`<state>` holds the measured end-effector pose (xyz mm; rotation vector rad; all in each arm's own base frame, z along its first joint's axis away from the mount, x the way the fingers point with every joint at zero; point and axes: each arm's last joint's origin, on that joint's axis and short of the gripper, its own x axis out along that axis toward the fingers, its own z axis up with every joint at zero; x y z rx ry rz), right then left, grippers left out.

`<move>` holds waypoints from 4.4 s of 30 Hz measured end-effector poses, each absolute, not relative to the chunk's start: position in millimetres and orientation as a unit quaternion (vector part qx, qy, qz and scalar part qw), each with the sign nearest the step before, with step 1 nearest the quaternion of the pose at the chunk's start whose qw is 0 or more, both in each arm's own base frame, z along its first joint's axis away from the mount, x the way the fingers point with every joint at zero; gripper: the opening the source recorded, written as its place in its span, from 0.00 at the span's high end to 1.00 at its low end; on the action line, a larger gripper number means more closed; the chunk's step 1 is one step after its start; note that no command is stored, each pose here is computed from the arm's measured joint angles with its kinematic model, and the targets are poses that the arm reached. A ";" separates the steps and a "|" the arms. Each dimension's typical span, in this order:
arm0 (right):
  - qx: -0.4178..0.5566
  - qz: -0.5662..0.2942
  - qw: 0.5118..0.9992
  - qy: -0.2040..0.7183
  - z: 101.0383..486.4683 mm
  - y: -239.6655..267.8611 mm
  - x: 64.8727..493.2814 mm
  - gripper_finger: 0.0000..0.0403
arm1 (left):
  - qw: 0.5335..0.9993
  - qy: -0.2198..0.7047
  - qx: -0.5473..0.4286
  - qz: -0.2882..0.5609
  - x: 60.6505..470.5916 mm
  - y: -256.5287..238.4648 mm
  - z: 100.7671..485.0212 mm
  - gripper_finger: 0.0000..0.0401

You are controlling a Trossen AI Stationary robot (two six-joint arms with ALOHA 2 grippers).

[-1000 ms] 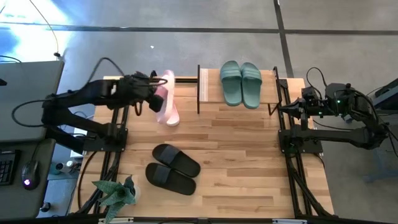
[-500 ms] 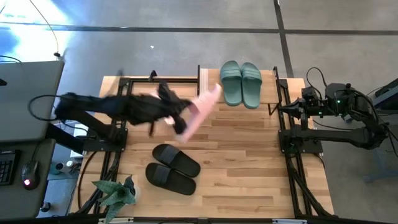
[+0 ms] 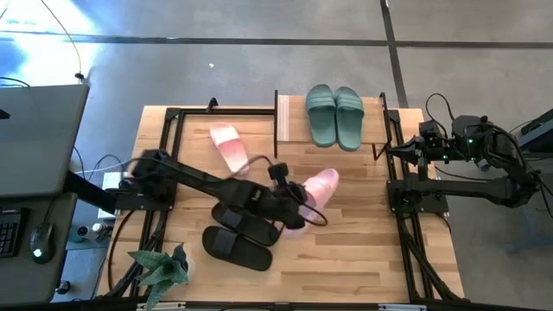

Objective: Pick and place slides into the shelf
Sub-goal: Put the left pink slide under the shelf, then put the pink slide under the shelf

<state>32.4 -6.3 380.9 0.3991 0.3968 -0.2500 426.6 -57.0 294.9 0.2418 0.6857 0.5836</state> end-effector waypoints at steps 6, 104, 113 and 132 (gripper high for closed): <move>0.197 -0.123 0.953 0.197 380.7 -6.3 32.5 1.00 | 0.843 0.419 0.161 0.298 454.8 -55.5 253.7 1.00; 0.197 -0.124 0.951 0.202 379.8 -6.3 32.4 1.00 | 0.722 0.592 0.124 0.336 470.9 82.4 189.1 0.62; 0.196 -0.124 0.952 0.202 379.8 -6.3 32.4 1.00 | 0.719 0.621 0.070 0.305 465.5 75.8 193.6 0.62; 0.199 -0.125 0.950 0.205 379.2 -6.2 32.0 1.00 | 0.743 0.597 0.065 0.296 456.1 26.4 229.1 0.63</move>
